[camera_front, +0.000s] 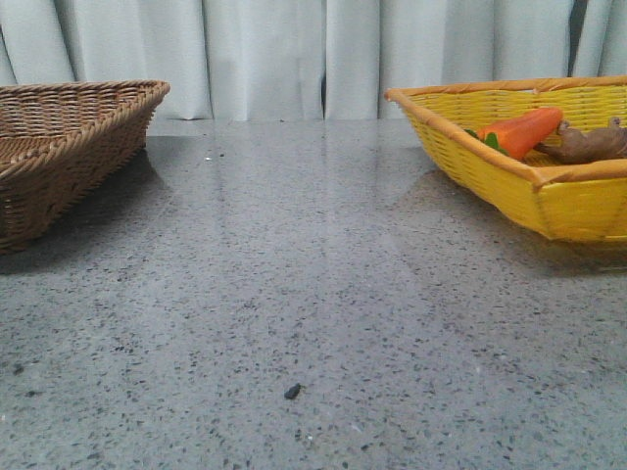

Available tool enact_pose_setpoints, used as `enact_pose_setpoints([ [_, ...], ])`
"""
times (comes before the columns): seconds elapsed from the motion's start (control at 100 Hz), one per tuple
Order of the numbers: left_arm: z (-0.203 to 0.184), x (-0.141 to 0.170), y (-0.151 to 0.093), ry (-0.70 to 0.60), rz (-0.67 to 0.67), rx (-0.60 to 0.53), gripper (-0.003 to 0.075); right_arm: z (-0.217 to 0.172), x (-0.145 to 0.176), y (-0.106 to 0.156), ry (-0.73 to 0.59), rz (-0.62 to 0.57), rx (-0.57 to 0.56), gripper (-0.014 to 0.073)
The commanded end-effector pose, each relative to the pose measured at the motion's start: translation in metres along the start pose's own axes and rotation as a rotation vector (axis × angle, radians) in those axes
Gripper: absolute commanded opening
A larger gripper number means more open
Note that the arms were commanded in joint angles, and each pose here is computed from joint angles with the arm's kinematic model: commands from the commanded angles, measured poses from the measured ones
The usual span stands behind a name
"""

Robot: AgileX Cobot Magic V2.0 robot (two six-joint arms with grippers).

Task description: Transfer tape with both arms

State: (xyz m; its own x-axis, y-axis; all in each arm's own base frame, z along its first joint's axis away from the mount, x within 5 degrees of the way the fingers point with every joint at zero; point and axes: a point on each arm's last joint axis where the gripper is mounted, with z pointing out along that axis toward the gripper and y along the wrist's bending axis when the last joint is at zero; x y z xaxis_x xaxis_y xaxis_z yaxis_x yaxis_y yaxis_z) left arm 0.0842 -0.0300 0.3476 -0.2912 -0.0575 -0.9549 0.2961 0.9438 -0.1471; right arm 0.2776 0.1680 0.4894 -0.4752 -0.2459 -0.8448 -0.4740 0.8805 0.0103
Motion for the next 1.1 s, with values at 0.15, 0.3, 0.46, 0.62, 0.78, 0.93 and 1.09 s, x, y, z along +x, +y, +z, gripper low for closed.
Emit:
enact_pose_setpoints([
  [0.15,-0.001,-0.013,-0.003,-0.082,-0.026,0.022,0.0367,0.085,0.017,0.041,0.131,-0.083,-0.062,-0.0067],
  [0.3,-0.001,-0.011,-0.003,-0.061,-0.031,0.028,0.0367,0.146,0.049,0.042,0.330,-0.129,-0.007,-0.0067],
  [0.46,-0.001,-0.010,-0.003,-0.048,-0.028,0.029,0.0367,0.167,0.061,0.044,0.378,-0.126,-0.009,-0.0055],
  [0.62,0.000,-0.008,-0.005,-0.023,0.063,0.044,0.0367,0.153,0.051,0.045,0.337,-0.109,-0.027,0.0188],
  [0.78,0.012,-0.017,-0.011,-0.003,0.074,0.116,0.0367,0.111,0.033,0.040,0.289,-0.100,-0.027,0.0424],
  [0.93,0.032,-0.039,-0.017,0.046,0.086,0.176,0.0367,0.031,0.013,0.034,0.171,-0.072,-0.055,0.0199],
  [1.09,0.059,-0.070,-0.031,0.085,0.130,0.252,0.0367,-0.068,0.012,0.023,-0.030,-0.052,-0.088,-0.0072],
])
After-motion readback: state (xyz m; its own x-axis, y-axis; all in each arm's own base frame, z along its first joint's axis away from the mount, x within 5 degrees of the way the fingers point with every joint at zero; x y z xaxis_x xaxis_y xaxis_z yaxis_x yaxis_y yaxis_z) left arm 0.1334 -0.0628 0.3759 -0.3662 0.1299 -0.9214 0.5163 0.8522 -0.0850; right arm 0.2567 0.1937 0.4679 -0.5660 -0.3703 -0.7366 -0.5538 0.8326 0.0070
